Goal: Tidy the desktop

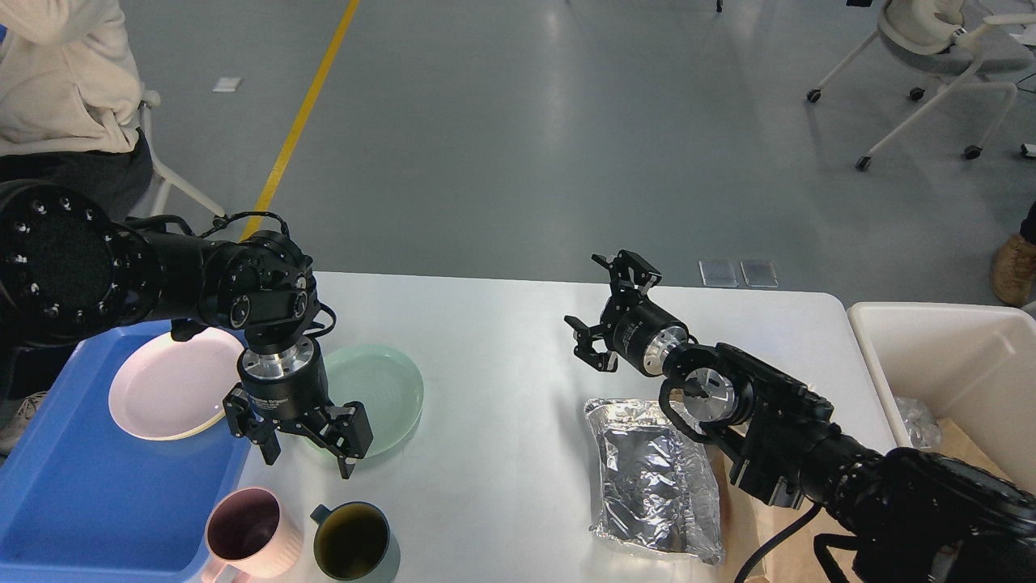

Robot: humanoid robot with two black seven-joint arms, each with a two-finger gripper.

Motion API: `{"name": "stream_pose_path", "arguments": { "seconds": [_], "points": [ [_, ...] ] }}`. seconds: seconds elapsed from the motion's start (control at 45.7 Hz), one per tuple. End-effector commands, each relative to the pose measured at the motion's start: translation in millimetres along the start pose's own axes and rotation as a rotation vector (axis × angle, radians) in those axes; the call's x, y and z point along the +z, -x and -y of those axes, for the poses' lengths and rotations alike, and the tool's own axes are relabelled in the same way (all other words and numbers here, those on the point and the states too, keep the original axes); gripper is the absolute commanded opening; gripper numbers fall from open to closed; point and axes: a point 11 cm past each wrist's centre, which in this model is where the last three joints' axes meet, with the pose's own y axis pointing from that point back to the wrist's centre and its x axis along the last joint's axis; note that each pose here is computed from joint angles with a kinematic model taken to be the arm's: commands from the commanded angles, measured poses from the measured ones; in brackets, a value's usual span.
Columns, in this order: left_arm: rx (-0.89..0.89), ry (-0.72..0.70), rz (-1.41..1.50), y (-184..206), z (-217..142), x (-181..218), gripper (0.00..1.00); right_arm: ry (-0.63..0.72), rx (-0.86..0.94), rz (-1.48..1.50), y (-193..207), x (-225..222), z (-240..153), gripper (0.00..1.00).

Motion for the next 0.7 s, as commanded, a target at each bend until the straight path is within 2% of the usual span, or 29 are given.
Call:
{"name": "stream_pose_path", "arguments": {
  "seconds": [0.0,0.175,0.372,0.679],
  "points": [
    [0.009,0.025,-0.055,2.0,-3.5,-19.6,0.96,-0.002,0.0,-0.001,0.0,-0.8,0.2,1.0],
    [0.037,0.043,-0.112,2.2,-15.8,-43.2,0.96,-0.001,0.001,0.0,-0.4,-0.1,-0.1,1.0],
    [0.042,0.055,-0.14,3.6,-16.4,-51.9,0.96,0.001,0.001,0.0,-0.4,0.1,-0.1,1.0],
    [0.06,0.18,-0.242,4.7,-19.5,-57.8,0.96,-0.001,0.001,0.0,-0.4,-0.1,-0.1,1.0]
  ]
}}
